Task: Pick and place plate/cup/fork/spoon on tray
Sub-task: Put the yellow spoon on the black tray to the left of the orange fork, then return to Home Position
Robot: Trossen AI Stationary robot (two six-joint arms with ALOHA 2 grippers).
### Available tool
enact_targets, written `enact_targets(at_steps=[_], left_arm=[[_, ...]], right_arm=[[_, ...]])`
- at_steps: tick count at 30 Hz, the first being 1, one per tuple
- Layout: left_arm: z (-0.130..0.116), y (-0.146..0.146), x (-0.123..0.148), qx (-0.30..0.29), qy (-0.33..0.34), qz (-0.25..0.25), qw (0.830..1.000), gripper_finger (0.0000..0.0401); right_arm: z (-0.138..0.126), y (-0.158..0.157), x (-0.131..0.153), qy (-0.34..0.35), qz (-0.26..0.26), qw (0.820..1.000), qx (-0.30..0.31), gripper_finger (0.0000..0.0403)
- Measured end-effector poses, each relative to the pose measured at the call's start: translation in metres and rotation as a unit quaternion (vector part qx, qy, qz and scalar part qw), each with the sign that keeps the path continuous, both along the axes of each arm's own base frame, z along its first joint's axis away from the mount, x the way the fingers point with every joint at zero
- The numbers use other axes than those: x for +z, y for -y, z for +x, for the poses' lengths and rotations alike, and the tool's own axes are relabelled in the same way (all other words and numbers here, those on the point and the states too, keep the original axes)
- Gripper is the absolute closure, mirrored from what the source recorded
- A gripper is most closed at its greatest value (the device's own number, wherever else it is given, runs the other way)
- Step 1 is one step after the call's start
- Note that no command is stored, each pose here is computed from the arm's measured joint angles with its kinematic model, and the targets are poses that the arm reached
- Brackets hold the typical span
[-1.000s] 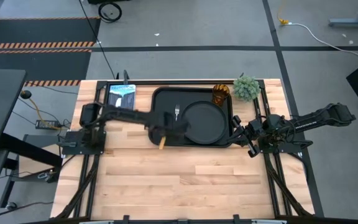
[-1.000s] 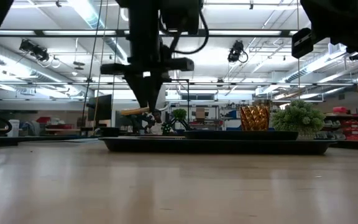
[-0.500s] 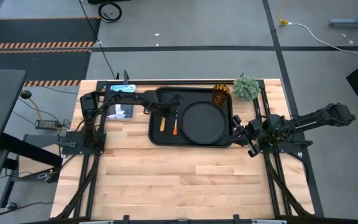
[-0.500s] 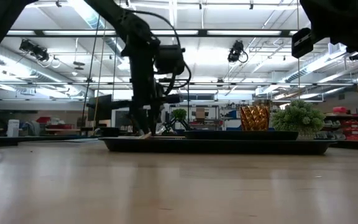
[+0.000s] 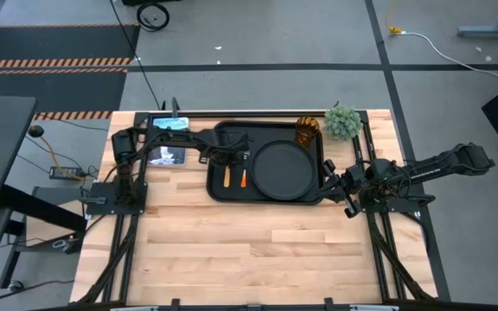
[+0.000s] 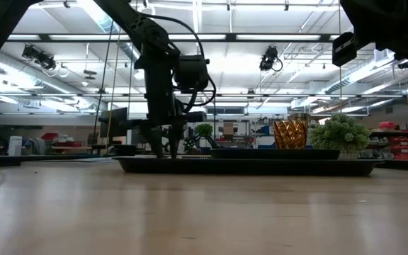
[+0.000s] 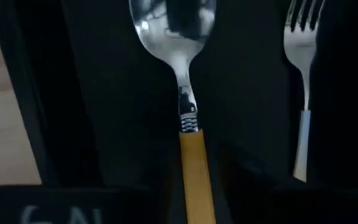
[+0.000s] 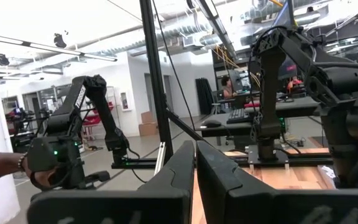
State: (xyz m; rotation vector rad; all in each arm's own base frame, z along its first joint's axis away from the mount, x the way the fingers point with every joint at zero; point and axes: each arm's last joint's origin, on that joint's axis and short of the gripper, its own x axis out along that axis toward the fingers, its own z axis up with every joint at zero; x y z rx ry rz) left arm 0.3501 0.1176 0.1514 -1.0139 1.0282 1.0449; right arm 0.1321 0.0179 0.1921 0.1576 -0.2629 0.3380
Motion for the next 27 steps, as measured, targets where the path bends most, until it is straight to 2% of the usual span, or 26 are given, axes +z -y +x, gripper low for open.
enact_targets(at_steps=[4,10,13,16,19,22,24,27], left_arm=[[0.0,0.0,0.0,-0.013,-0.003,0.003,1.0,0.0254],[-0.003,0.003,0.011,-0.057,0.0,-0.002,0.998,0.0256],[-0.004,0.006,0.021,-0.098,0.001,0.021,0.995,0.0258],[-0.003,0.01,0.034,-0.171,0.001,0.078,0.982,0.0259],[0.001,0.016,0.044,-0.275,-0.014,0.151,0.949,0.0259],[0.008,0.022,0.052,-0.38,-0.026,0.223,0.897,0.0259],[0.017,0.025,0.057,-0.425,-0.025,0.279,0.861,0.0259],[0.027,0.027,0.065,-0.466,-0.015,0.341,0.816,0.0259]], right_arm=[[0.0,0.0,0.0,0.0,0.0,1.0,0.0,0.038],[0.0,0.001,0.0,0.002,-0.006,1.0,-0.006,0.038],[0.001,0.003,-0.001,0.003,-0.027,0.999,-0.022,0.038],[0.001,0.006,-0.001,0.005,-0.043,0.998,-0.039,0.038],[0.002,0.01,-0.002,0.004,-0.047,0.997,-0.057,0.038],[0.003,0.013,-0.004,-0.01,-0.043,0.995,-0.086,0.038],[0.004,0.016,-0.007,-0.03,-0.038,0.992,-0.117,0.038],[0.005,0.021,-0.014,-0.068,-0.029,0.981,-0.179,0.038]])
